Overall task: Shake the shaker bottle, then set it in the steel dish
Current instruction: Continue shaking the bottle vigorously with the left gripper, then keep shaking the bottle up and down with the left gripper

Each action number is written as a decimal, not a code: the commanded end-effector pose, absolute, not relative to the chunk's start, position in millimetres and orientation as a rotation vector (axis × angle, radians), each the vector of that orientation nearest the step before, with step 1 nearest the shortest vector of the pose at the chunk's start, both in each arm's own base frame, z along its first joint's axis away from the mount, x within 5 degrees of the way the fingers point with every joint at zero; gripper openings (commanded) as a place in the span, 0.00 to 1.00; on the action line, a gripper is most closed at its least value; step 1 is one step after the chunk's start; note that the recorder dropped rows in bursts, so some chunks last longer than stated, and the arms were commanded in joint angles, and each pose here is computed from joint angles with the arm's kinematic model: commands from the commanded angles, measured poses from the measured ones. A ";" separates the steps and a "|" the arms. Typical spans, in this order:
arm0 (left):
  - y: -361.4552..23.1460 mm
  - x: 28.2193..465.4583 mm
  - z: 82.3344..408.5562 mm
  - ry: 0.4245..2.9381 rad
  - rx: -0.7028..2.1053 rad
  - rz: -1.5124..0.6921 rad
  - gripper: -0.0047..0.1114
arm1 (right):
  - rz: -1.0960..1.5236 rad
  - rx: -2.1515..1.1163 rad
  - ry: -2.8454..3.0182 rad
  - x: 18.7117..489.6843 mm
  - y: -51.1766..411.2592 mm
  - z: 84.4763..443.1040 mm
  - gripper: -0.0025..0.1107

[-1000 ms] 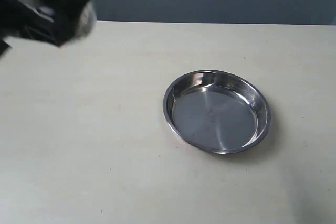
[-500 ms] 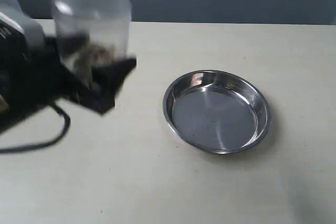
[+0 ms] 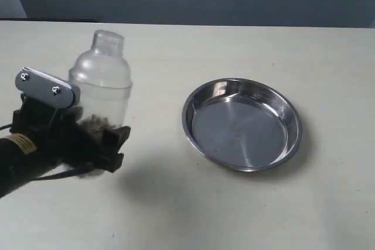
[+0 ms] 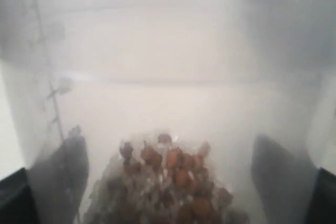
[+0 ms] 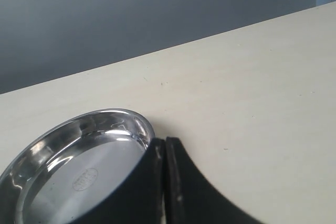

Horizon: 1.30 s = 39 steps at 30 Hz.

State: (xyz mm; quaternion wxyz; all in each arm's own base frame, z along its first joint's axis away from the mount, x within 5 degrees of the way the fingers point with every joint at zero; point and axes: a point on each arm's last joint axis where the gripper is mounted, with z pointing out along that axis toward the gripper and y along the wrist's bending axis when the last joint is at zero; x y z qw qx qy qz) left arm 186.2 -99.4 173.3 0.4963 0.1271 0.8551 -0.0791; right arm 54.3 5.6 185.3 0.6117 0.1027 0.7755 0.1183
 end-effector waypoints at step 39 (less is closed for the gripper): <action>-82.2 179.4 321.9 1.385 0.175 -0.225 0.04 | 0.267 0.229 1.778 54.2 5.5 186.0 0.02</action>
